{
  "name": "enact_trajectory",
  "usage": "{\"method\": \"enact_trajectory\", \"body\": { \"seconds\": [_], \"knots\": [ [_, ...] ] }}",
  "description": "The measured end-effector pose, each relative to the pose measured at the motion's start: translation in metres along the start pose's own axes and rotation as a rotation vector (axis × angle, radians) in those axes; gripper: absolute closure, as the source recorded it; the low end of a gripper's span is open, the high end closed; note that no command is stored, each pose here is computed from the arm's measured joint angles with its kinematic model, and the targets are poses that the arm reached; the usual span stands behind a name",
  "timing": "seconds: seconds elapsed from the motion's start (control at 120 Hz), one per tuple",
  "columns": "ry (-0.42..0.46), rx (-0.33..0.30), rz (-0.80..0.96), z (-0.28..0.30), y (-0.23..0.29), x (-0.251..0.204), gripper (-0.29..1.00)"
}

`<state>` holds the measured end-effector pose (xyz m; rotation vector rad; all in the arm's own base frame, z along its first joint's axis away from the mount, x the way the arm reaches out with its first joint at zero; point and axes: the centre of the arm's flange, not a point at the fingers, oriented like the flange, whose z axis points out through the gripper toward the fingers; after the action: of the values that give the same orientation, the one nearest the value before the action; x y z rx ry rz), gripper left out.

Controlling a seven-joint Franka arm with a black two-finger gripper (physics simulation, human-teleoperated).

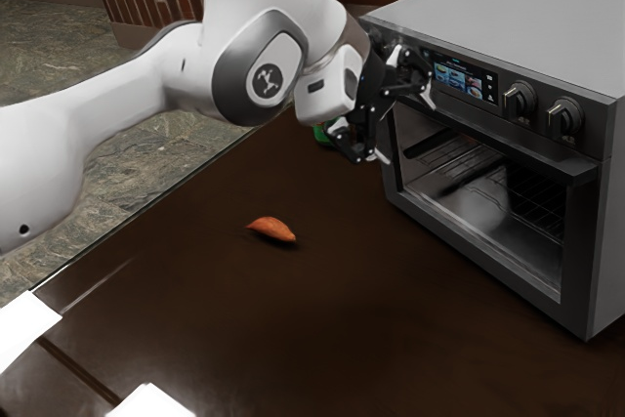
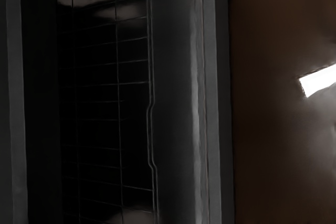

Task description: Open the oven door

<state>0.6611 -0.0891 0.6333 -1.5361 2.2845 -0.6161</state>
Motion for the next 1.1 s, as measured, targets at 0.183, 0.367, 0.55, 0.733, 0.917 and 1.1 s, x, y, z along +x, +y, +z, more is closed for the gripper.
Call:
{"method": "enact_trajectory", "body": {
  "seconds": [0.183,0.367,0.55,0.733,0.917,1.1],
  "knots": [
    [0.018,0.025,0.021,0.007,-0.017,-0.008,0.00],
    [0.038,-0.039,0.046,0.024,-0.003,0.002,0.01],
    [-0.207,0.096,0.037,-0.211,0.213,0.094,0.14],
    [-0.162,0.286,-0.313,-0.446,0.070,-0.014,0.04],
    [-0.261,-0.181,-0.911,-0.286,0.092,-0.142,0.01],
    [-0.283,-0.504,-1.180,-0.133,0.105,-0.132,0.00]
  ]
}}
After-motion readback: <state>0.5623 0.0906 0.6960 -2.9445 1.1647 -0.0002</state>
